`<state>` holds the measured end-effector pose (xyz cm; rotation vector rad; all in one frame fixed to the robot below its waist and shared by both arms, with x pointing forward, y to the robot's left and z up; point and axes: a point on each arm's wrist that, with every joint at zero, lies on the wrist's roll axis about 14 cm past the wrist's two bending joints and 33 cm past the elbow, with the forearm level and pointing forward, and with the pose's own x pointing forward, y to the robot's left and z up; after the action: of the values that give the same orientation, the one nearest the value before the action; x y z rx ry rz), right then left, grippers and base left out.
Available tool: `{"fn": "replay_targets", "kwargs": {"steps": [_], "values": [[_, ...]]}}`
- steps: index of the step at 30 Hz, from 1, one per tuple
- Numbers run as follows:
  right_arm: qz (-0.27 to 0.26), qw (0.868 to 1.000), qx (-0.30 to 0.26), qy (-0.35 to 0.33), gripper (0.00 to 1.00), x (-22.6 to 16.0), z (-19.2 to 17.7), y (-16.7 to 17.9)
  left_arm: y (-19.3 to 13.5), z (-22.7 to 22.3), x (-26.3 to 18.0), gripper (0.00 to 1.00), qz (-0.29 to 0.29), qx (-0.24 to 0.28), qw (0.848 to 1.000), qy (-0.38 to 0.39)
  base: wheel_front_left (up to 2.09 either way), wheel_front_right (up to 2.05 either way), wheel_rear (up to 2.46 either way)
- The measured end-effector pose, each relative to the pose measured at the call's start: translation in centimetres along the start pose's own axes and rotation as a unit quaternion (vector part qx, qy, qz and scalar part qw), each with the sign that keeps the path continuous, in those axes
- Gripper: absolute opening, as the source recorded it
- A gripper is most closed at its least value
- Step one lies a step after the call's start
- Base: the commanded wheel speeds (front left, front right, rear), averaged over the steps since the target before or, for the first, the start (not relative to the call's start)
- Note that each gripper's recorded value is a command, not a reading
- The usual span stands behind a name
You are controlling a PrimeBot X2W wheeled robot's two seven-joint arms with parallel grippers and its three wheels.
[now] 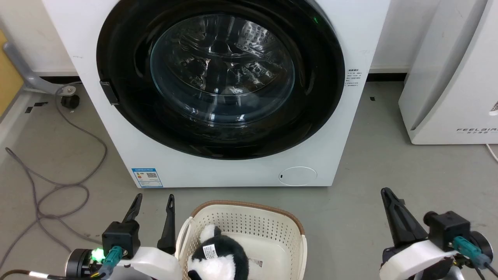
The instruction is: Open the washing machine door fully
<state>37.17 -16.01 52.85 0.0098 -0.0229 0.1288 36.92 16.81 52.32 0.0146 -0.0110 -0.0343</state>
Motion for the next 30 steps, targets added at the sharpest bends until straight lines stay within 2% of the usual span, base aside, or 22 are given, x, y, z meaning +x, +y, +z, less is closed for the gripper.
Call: {"fn": "replay_targets", "kwargs": {"steps": [10, 16, 25, 30], "values": [[-0.005, 0.996, 0.092, -0.010, 0.00, 0.0, -0.2, -0.1, -0.2, 0.2, 0.0, 1.00, -0.002, -0.007, 1.000, -0.009, 0.00, 0.00, 0.00], [-0.012, 0.982, 0.188, -0.024, 0.00, -0.1, -0.1, -0.4, -0.5, 0.4, 0.0, 1.00, -0.006, -0.013, 1.000, -0.016, 0.00, 0.00, 0.00], [-0.031, 0.942, 0.330, -0.056, 0.00, 0.7, 0.6, -1.5, -0.8, 0.4, 0.1, 1.00, -0.011, -0.021, 0.999, -0.021, 0.00, 0.00, 0.00], [-0.045, 0.910, 0.404, -0.082, 0.00, 1.6, 1.4, -2.8, -0.9, 0.3, 0.3, 1.00, -0.014, -0.025, 0.999, -0.023, 0.00, 0.00, 0.00]]}}
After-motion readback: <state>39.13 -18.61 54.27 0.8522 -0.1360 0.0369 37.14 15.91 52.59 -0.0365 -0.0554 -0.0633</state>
